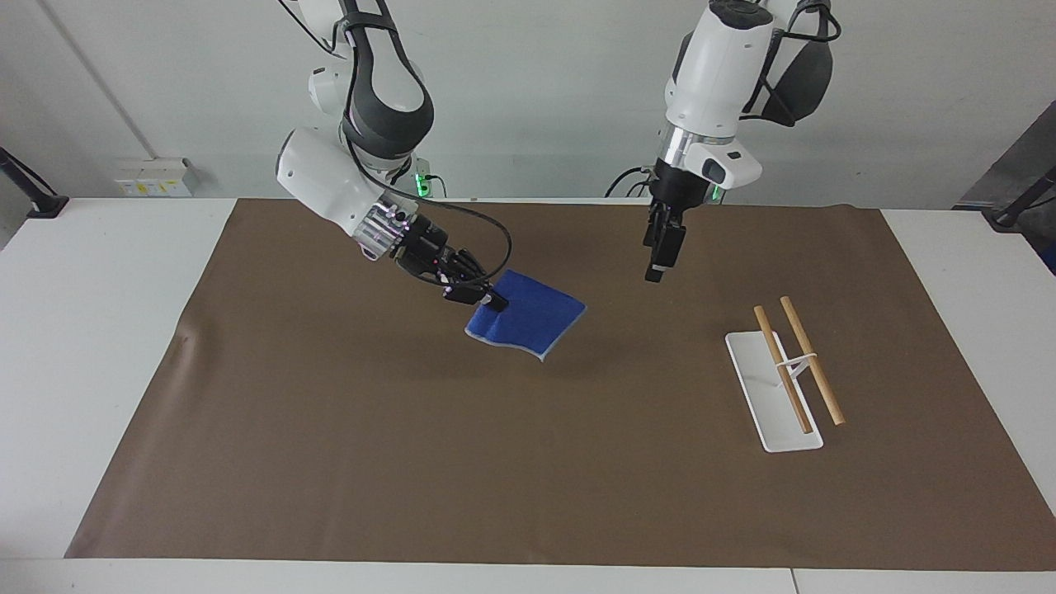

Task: Right arm passes towel to left arm to hang
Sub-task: 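Carry the towel toward center while the left gripper reaches toward it, then close the left gripper on the towel's free end near the right gripper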

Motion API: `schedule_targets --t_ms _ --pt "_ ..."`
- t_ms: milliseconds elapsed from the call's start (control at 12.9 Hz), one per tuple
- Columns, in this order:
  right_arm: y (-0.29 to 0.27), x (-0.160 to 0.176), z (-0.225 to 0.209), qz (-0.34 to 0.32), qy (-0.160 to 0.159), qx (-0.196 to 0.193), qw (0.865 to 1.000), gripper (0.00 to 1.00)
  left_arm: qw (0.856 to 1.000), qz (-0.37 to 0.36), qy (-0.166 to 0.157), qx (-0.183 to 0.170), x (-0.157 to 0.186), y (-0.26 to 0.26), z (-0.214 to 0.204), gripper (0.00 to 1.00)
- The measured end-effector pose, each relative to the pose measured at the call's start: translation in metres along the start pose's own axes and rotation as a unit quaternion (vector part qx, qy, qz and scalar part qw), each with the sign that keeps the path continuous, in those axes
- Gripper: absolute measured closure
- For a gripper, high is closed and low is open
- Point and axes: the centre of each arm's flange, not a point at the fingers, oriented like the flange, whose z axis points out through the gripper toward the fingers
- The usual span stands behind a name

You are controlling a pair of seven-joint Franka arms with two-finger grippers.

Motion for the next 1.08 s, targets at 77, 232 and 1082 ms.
schedule_targets --t_ms 77,232,1082 --pt "0.004 -0.006 0.010 0.023 -0.006 0.012 1.000 0.96 1.000 -0.016 -0.010 -0.011 -0.015 -0.008 0.009 0.00" --pt "0.014 -0.019 0.030 0.053 -0.017 0.028 0.998 0.96 0.998 -0.048 -0.028 -0.040 -0.032 -0.017 0.024 0.00" --pt "0.038 -0.004 0.045 0.049 -0.006 0.010 0.999 0.96 0.995 -0.057 -0.052 -0.064 -0.029 -0.017 0.062 0.99"
